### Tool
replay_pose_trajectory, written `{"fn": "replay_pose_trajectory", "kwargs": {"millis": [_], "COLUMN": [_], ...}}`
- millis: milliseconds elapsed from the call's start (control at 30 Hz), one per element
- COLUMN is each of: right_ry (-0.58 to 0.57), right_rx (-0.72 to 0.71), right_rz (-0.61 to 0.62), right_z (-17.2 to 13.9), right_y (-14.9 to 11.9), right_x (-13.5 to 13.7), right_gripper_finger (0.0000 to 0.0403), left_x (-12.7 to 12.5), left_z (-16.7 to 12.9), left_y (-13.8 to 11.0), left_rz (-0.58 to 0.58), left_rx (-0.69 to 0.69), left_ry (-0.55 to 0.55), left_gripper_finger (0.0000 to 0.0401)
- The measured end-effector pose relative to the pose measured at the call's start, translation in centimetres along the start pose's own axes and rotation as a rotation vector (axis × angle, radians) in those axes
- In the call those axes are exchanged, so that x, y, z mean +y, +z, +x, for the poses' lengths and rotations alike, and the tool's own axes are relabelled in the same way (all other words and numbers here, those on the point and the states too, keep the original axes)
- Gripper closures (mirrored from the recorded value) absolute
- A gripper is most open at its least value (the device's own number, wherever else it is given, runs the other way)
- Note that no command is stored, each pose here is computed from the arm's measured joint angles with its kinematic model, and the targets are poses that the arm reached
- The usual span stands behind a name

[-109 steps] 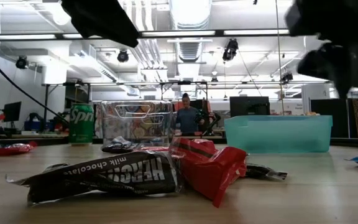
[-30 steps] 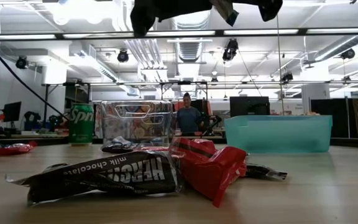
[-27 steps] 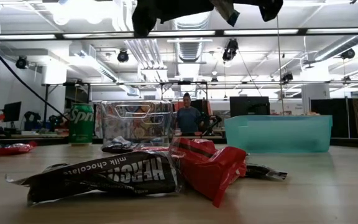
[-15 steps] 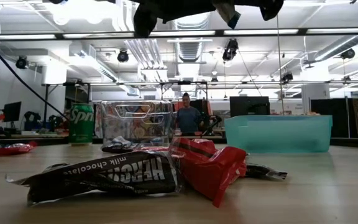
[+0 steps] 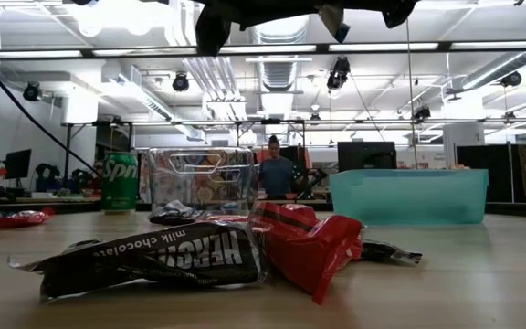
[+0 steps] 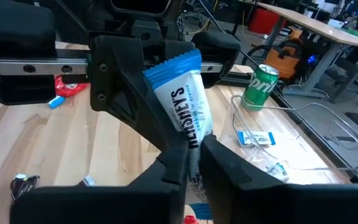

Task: Sort candy
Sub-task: Put the white candy into the transparent bin

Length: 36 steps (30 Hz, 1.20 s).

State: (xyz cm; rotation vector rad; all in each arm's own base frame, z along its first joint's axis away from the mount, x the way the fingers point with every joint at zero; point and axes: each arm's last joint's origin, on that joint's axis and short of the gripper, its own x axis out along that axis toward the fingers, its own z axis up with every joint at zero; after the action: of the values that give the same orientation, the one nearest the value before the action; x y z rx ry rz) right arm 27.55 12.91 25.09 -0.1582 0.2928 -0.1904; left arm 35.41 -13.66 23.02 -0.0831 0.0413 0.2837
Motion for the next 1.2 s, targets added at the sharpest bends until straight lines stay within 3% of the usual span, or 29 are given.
{"fn": "replay_pose_trajectory", "kwargs": {"millis": [267,467,667,800,1033,1200], "right_ry": [0.001,0.007,0.006,-0.009,-0.012,-0.018], "right_rx": [0.000,-0.002,0.063,0.088,0.085,0.100], "right_rz": [0.010,0.032,0.089,0.148,0.189,0.207], "right_z": [0.0,-0.7,-2.2,-3.0,-3.2,-3.2], "right_y": [0.0,0.6,0.6,0.7,0.8,0.6], "right_x": [0.0,-0.6,-1.7,-2.4,-2.6,-2.7], "right_gripper_finger": [0.0280,0.0247,0.0238,0.0241,0.0242,0.0243], "left_x": [-0.1,0.1,2.1,5.4,14.2,19.9], "left_z": [-0.1,-0.3,-0.9,-1.4,-1.3,-0.6], "left_y": [0.0,0.4,1.5,2.7,5.0,4.9], "left_rz": [0.014,0.017,0.096,0.152,0.166,0.071], "left_rx": [0.017,0.032,0.116,0.235,0.426,0.555], "left_ry": [-0.007,-0.008,0.130,0.262,0.543,0.578], "left_gripper_finger": [0.0401,0.0401,0.0401,0.0401,0.0401,0.0401]}}
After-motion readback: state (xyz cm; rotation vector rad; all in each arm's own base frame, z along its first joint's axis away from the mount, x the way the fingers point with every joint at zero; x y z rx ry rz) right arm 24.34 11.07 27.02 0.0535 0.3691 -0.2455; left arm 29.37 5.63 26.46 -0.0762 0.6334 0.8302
